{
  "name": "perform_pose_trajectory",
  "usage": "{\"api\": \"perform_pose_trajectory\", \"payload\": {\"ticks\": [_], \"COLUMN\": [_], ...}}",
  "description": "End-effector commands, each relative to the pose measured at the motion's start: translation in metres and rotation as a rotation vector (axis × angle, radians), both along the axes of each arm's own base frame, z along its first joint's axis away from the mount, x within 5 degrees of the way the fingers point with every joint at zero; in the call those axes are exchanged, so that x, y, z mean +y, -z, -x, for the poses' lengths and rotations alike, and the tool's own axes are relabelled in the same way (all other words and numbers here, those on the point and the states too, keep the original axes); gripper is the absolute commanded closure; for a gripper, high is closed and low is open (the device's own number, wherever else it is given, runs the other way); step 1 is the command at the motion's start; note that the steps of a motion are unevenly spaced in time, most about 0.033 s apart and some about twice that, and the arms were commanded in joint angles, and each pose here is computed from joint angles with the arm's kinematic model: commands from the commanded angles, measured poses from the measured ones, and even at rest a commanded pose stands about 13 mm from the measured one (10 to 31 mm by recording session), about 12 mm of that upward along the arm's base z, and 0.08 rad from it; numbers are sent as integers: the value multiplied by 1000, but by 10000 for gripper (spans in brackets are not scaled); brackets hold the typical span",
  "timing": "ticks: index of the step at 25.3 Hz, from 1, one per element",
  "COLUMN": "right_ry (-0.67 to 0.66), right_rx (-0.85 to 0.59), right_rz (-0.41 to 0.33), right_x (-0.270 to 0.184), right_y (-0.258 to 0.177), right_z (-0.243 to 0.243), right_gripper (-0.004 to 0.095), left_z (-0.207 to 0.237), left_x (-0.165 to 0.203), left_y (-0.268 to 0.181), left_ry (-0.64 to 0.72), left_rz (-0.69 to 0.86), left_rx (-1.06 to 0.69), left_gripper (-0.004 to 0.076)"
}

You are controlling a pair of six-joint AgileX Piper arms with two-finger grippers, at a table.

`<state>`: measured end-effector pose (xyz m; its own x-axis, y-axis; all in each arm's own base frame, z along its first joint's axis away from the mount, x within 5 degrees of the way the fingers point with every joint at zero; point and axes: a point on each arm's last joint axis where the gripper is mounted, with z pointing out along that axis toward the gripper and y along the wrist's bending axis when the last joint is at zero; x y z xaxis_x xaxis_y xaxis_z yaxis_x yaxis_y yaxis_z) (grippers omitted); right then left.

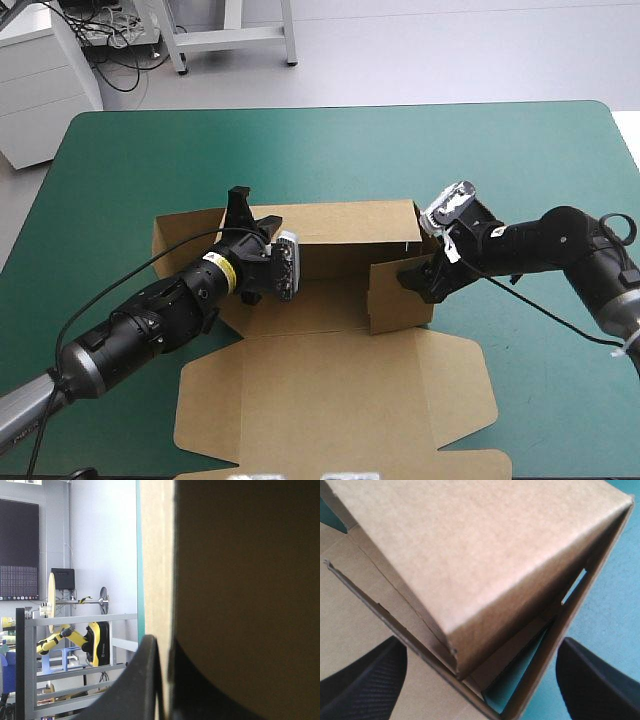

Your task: Fold the box

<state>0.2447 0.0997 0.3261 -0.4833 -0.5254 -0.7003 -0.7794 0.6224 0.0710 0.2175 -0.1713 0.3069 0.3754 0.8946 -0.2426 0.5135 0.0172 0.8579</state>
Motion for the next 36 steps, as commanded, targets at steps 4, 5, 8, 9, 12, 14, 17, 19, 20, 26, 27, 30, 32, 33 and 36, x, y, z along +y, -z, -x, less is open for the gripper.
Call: {"api": "perform_pose_trajectory", "payload": {"ticks": [4, 5, 8, 9, 12, 14, 17, 19, 20, 26, 27, 30, 32, 33, 36], "right_ry": [38, 53, 87, 101, 119, 128, 166, 198, 200, 207, 204, 182, 174, 172, 163], "right_rx": [-139, -153, -166, -168, -169, -178, -174, -204, -212, -254, -261, -293, -302, -302, -288], "right_rz": [-35, -32, -22, -22, -38, -54, -74, -101, -101, -117, -122, -125, -127, -128, -123], "right_x": [16, 19, 25, 26, 31, 35, 37, 39, 40, 42, 42, 38, 37, 37, 37], "right_y": [-19, -20, -20, -20, -19, -13, 7, 23, 27, 27, 24, 15, 12, 11, 13], "right_z": [1, 1, 1, 1, 2, 4, 7, 11, 14, 18, 20, 27, 30, 31, 32], "right_gripper": [165, 165, 165, 165, 165, 167, 167, 166, 166, 430, 516, 732, 809, 846, 933], "left_z": [1, 1, 2, 3, 7, 10, 10, 10, 10, 10, 10, 10, 10, 10, 11], "left_x": [4, 4, 4, 3, -2, -4, -4, -3, -3, -2, -2, -2, -2, -2, -2], "left_y": [10, 10, 11, 11, 12, 12, 13, 13, 13, 14, 14, 14, 14, 14, 14], "left_ry": [-90, -92, -96, -94, -76, -66, -71, -78, -79, -86, -86, -86, -87, -89, -95], "left_rz": [14, 12, 1, -2, -11, -15, -22, -29, -30, -36, -36, -32, -28, -23, -19], "left_rx": [104, 105, 112, 113, 117, 119, 122, 126, 127, 130, 130, 132, 136, 142, 150], "left_gripper": [756, 756, 756, 756, 756, 756, 756, 756, 756, 756, 756, 756, 756, 756, 756]}}
